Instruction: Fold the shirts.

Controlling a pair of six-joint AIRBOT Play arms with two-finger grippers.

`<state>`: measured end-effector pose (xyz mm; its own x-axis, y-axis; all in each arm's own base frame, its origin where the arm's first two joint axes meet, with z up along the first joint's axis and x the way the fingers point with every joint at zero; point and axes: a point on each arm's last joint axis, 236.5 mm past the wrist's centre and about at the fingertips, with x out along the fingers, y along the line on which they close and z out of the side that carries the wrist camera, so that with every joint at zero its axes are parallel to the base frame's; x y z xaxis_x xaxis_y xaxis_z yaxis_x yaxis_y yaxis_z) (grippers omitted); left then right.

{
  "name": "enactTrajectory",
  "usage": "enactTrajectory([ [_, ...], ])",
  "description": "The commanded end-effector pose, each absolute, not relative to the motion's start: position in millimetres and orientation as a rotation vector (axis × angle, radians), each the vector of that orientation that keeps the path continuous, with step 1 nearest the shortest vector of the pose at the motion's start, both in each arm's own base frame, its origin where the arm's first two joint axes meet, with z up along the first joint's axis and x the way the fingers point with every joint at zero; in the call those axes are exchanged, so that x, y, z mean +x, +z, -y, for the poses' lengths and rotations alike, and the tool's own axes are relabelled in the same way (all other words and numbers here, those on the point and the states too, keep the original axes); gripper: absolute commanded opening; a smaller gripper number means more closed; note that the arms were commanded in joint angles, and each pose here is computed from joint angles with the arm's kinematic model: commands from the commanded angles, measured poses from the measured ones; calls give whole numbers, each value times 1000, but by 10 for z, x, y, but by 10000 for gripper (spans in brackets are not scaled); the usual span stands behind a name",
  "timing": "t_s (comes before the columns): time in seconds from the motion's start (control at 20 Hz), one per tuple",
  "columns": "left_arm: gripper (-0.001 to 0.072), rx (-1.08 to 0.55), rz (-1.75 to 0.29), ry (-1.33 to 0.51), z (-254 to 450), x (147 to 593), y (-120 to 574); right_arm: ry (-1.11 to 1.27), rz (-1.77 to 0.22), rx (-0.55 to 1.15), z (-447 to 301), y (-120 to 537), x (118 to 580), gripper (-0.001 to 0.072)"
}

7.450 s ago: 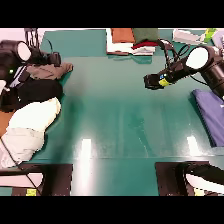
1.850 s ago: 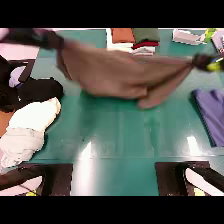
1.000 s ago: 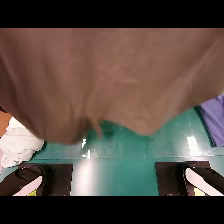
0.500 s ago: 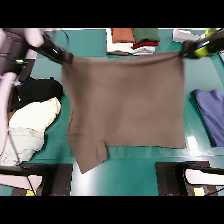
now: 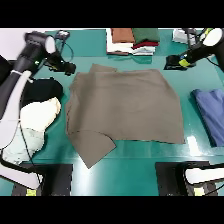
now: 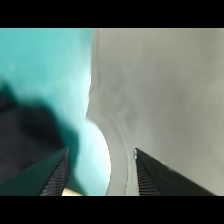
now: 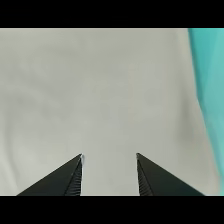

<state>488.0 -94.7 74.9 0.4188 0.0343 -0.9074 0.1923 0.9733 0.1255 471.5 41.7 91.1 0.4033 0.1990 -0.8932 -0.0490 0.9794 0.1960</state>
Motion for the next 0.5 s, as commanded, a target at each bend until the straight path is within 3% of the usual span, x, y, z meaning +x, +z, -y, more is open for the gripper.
enactTrajectory([
  [0.0,496,161,-1236,-125,886,4375,749,121,-1260,159,-133,833,4072,388],
  [0.25,496,72,-1342,-155,954,3367,258,-31,-1481,331,263,58,2731,389],
  [0.3,496,47,-1367,-154,957,3203,154,-63,-1533,382,304,-113,2465,416],
  [0.35,496,30,-1389,-164,968,3051,56,-91,-1576,428,326,-256,2243,509],
  [0.45,496,4,-1412,-164,964,2866,-78,-150,-1656,489,371,-509,1843,511],
])
